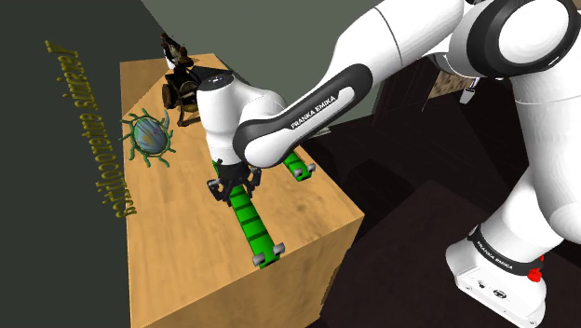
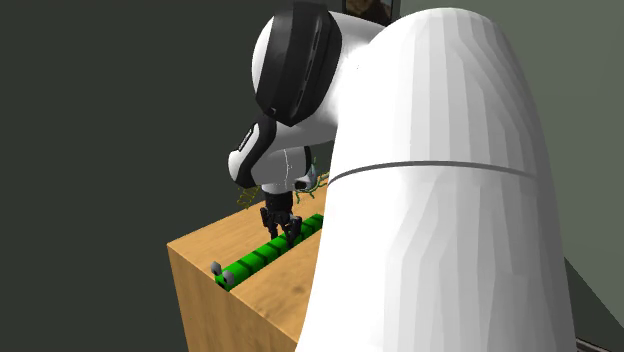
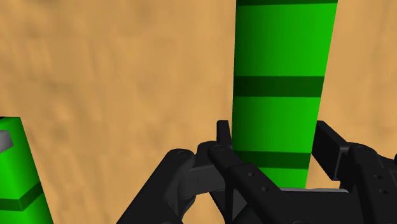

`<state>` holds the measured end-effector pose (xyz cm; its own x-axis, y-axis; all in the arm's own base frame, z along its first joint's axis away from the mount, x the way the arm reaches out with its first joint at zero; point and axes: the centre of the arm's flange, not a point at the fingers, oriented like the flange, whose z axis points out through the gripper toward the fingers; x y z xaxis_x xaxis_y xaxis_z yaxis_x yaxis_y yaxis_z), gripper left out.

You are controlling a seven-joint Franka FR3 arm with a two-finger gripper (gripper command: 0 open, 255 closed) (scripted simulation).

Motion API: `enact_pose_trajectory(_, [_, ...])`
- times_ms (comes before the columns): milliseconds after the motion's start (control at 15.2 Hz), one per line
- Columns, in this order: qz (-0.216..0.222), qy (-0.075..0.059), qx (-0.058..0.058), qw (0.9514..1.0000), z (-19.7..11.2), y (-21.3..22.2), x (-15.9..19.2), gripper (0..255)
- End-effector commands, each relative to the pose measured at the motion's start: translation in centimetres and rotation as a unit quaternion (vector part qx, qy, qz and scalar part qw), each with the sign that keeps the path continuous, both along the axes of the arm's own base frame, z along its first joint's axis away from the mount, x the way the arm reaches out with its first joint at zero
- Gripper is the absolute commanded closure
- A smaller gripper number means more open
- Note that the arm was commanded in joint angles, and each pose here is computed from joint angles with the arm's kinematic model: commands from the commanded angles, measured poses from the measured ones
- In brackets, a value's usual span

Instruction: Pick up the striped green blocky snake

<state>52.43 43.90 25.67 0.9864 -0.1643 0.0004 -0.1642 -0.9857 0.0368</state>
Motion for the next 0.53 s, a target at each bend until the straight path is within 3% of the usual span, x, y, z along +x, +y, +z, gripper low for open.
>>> enact_pose_trajectory(0, [0.000,0.000,0.000,1.0000,0.0,0.0,0.0,255])
enact_pose_trajectory(462, [0.000,0.000,0.000,1.0000,2.1,0.0,0.0,255])
